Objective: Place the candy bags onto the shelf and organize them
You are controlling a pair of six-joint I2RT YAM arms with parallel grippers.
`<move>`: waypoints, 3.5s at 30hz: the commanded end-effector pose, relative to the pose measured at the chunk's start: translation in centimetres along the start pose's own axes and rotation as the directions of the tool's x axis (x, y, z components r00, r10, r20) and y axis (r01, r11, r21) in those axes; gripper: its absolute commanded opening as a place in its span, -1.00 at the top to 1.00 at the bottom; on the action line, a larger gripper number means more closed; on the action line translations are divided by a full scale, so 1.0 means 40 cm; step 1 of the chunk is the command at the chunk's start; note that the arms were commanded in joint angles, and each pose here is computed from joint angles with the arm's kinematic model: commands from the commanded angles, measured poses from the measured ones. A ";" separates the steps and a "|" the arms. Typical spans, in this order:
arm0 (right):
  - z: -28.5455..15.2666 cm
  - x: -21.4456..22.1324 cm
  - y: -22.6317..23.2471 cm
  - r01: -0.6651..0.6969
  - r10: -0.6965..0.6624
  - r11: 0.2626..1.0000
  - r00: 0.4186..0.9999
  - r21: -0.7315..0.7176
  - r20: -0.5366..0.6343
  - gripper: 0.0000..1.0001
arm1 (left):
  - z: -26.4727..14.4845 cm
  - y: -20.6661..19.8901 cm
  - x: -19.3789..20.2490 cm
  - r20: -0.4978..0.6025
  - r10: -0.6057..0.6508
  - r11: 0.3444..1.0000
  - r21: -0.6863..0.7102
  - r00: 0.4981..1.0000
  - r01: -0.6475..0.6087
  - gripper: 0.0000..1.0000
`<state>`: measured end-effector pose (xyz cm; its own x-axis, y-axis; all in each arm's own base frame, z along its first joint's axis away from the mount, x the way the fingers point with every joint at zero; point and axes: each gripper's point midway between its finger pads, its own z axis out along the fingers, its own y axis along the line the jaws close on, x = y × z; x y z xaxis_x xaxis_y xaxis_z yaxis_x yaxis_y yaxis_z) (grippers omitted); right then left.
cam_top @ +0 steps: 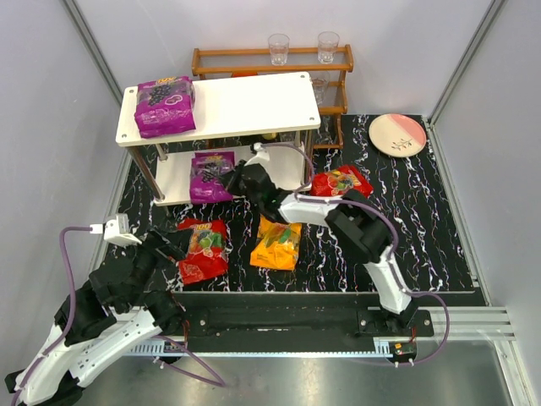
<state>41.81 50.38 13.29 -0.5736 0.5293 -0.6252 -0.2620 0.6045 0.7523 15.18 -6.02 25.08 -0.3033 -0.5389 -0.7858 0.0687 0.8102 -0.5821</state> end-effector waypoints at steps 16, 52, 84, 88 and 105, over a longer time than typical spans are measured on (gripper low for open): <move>-0.774 -0.171 0.327 0.454 -0.459 0.839 0.886 -0.300 0.058 1.00 | 0.003 -0.024 -0.053 0.066 -0.004 1.000 0.005 0.998 0.003 -0.98; -0.374 -0.673 0.569 0.415 -0.357 0.841 0.908 -0.347 0.219 1.00 | 0.000 -0.038 -0.053 0.067 -0.062 0.997 0.040 0.996 0.060 -0.98; -0.373 -0.844 0.285 0.332 -0.307 0.943 0.901 -0.033 0.306 -0.96 | 0.010 -0.034 -0.038 0.064 -0.047 0.998 0.037 0.997 0.045 -0.98; -0.352 -0.842 0.241 0.321 -0.306 0.947 0.908 -0.006 0.285 -0.82 | 0.007 -0.033 -0.042 0.070 -0.051 0.998 0.042 0.996 0.048 -0.98; -0.274 -0.742 0.237 0.471 -0.499 0.865 0.844 0.173 0.197 1.00 | 0.013 -0.026 -0.028 0.057 -0.056 0.998 0.027 0.997 0.055 -0.98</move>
<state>48.45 32.64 40.06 -0.2898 0.3313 -0.8979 -0.3971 0.8120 0.4278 15.73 -6.36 25.48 -0.2794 -0.5663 -0.7754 0.0694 0.7935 -0.6046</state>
